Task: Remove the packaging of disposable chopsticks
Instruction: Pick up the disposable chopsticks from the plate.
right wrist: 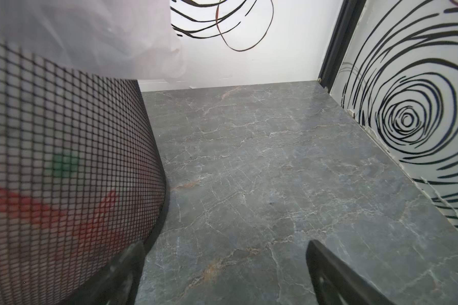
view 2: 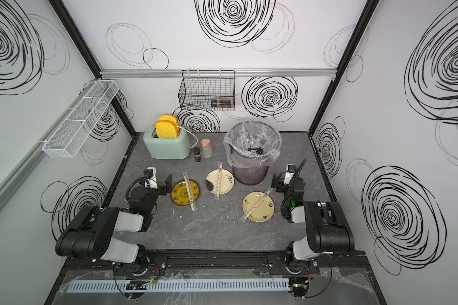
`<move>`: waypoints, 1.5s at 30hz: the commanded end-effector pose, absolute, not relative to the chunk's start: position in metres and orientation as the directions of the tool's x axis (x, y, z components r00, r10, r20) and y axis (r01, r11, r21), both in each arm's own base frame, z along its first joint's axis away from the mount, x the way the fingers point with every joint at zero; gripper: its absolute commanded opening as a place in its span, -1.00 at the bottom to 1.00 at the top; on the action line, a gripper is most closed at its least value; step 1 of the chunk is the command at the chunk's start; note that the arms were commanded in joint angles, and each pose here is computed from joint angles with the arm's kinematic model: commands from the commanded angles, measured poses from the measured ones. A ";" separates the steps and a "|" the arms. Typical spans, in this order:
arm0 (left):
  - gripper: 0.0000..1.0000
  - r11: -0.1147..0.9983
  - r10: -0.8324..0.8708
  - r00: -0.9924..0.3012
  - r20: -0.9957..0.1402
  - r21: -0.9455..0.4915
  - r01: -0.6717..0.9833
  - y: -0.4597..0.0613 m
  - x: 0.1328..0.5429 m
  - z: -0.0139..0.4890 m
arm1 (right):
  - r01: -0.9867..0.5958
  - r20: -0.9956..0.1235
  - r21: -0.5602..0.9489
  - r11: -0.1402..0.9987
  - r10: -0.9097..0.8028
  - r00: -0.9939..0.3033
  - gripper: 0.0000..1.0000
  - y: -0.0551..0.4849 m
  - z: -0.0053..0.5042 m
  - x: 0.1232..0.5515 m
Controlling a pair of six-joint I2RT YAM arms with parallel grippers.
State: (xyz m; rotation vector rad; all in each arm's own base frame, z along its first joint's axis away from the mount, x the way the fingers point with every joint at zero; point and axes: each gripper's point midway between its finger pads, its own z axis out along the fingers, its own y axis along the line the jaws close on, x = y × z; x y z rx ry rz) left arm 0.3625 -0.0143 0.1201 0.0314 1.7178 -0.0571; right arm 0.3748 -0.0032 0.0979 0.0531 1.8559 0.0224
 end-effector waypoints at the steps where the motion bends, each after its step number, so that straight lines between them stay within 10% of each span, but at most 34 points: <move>1: 0.93 0.998 -0.012 -0.034 -0.999 -0.014 0.059 -0.013 0.370 0.150 | 0.021 -0.976 0.049 0.999 0.053 -0.212 0.95 -0.002 0.116 0.380; 28: 0.93 0.998 -0.018 -0.019 -1.000 -0.019 0.059 -0.012 0.367 0.152 | 0.029 -0.977 0.047 0.998 0.052 -0.205 0.96 -0.004 0.118 0.379; 32: 0.99 0.999 -0.038 -0.024 -0.999 -0.038 -0.006 0.000 0.366 0.171 | 0.307 -0.968 0.054 0.950 0.125 -0.217 0.94 -0.049 0.134 0.383; 36: 0.84 0.989 -0.142 -0.010 -0.990 -0.141 -0.041 0.003 0.369 0.208 | 0.536 -0.862 0.167 0.828 0.386 -0.328 0.90 -0.079 0.144 0.385; 45: 0.65 0.877 -0.269 -0.059 -0.961 -0.270 0.398 -0.139 0.329 0.280 | 0.333 -0.534 0.461 0.823 0.557 -0.636 0.70 0.009 0.144 0.358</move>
